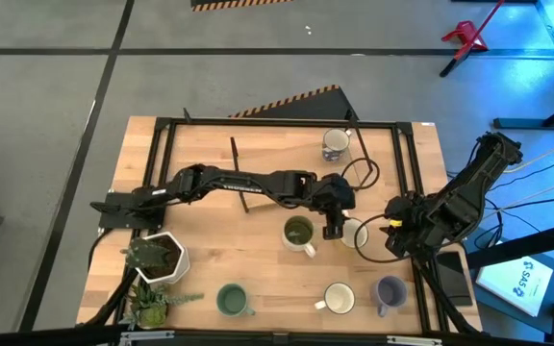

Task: Place coffee mugs
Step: Put the yellow mug on the shelf

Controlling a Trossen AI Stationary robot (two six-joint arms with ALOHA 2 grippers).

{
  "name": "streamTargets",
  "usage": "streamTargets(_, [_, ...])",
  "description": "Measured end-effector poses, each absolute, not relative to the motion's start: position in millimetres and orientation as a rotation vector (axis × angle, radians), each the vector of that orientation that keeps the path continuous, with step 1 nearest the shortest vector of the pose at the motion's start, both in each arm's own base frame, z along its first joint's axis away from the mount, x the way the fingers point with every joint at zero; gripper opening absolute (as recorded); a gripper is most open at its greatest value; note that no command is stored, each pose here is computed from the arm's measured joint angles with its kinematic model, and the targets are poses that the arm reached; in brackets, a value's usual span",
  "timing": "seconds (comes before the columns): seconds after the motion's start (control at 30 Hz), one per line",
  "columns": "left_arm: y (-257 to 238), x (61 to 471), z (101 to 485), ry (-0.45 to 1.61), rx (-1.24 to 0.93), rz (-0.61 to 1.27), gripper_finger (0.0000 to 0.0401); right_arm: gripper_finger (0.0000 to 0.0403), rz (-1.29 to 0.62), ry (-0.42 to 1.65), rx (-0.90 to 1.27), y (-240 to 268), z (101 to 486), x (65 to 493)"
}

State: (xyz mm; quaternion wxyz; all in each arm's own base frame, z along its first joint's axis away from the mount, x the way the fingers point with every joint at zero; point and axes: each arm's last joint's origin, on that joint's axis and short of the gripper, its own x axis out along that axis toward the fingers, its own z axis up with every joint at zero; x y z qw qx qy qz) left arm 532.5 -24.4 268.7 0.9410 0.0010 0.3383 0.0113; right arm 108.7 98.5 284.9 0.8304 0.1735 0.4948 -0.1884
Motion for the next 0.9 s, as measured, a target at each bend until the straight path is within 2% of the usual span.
streamTargets(0.2, [-25, 534, 262, 0.707, 0.018, 0.074, 0.0181, 0.0175, -0.398, 1.049, 0.369, 99, 285, 109])
streamTargets(0.63, [-43, 534, 255, 0.725, 0.042, 0.065, 0.0181, 0.0175, -0.394, 1.053, 0.365, 99, 285, 109])
streamTargets(0.9, [-43, 539, 236, 0.767, 0.044, 0.083, 0.0181, 0.0175, -0.382, 1.055, 0.349, 99, 285, 109])
